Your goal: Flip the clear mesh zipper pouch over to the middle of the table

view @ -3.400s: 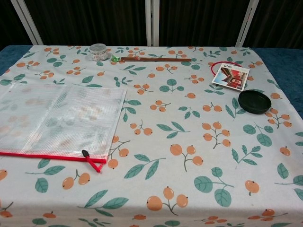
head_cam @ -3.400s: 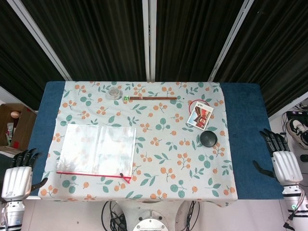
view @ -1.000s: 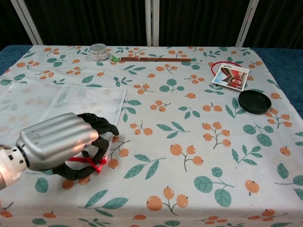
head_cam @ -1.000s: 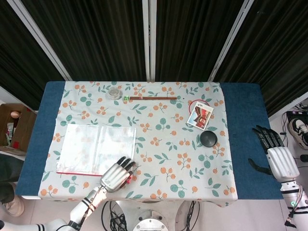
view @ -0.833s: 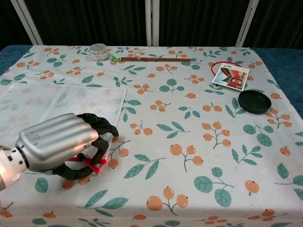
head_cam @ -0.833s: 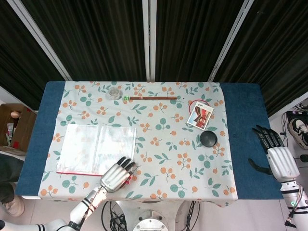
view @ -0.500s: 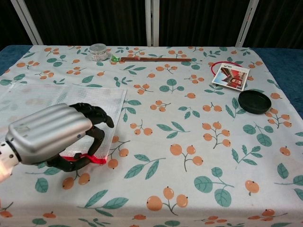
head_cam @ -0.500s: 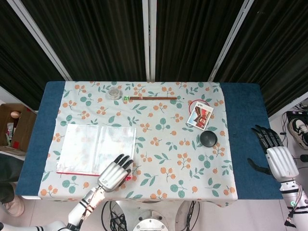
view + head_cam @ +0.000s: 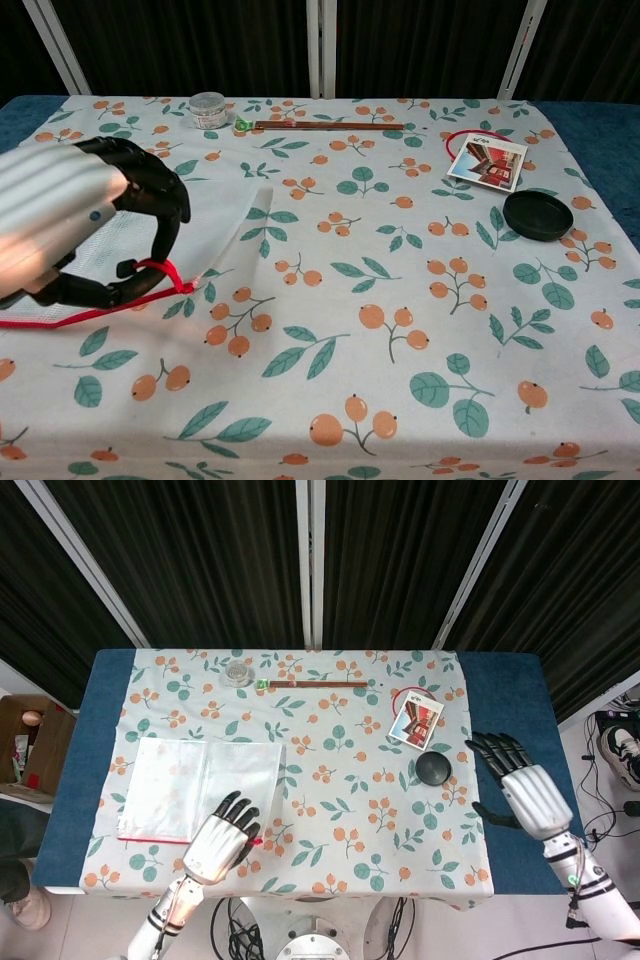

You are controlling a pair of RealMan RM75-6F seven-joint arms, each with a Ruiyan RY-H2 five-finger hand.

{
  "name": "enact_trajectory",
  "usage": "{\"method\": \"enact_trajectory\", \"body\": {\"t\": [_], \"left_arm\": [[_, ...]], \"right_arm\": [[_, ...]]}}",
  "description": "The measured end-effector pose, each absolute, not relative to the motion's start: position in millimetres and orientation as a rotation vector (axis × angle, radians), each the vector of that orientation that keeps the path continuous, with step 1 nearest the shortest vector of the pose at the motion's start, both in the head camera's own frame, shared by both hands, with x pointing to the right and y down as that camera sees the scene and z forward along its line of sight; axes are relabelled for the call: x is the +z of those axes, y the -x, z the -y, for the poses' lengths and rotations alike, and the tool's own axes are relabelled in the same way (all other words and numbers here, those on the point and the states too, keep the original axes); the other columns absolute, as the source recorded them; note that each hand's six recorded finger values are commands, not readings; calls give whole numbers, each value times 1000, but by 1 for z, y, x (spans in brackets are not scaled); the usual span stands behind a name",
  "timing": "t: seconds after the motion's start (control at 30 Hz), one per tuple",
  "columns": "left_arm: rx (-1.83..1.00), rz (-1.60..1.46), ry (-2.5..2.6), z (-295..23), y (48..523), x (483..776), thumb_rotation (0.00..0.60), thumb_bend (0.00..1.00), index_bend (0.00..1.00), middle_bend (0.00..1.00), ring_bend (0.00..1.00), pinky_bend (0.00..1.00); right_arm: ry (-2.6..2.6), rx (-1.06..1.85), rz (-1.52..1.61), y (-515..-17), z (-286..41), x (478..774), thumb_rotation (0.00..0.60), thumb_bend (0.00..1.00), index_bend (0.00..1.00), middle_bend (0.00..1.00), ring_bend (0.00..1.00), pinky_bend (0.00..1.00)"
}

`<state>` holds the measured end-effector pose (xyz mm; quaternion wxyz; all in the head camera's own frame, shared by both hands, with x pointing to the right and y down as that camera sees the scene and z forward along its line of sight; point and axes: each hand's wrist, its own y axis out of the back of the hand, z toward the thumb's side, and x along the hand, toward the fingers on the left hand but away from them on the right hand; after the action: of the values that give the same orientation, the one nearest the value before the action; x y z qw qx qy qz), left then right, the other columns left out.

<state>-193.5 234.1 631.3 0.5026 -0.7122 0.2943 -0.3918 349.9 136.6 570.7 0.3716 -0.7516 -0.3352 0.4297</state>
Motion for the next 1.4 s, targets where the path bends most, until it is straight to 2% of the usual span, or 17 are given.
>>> {"method": "enact_trajectory", "body": {"t": [0.3, 0.47, 0.67, 0.9, 1.4], "left_arm": [[-912, -857, 1597, -224, 193, 596, 600, 391, 694, 528, 456, 413], [-903, -910, 1555, -218, 191, 582, 600, 388, 697, 557, 478, 429], [-902, -947, 1537, -213, 191, 573, 600, 388, 698, 569, 486, 441], [-906, -968, 1538, -209, 193, 571, 600, 388, 698, 569, 487, 441], [-914, -1000, 1538, -203, 200, 568, 600, 389, 704, 567, 486, 441]], "right_arm": [[2113, 916, 550, -237, -103, 588, 600, 162, 101, 82, 0, 0], [2202, 794, 400, -160, -96, 594, 600, 155, 143, 85, 0, 0], [2266, 713, 306, -90, -95, 603, 600, 155, 238, 95, 0, 0], [2278, 686, 283, -46, -95, 618, 600, 155, 296, 110, 0, 0], [2415, 659, 372, -11, -96, 640, 600, 215, 382, 167, 0, 0]]}}
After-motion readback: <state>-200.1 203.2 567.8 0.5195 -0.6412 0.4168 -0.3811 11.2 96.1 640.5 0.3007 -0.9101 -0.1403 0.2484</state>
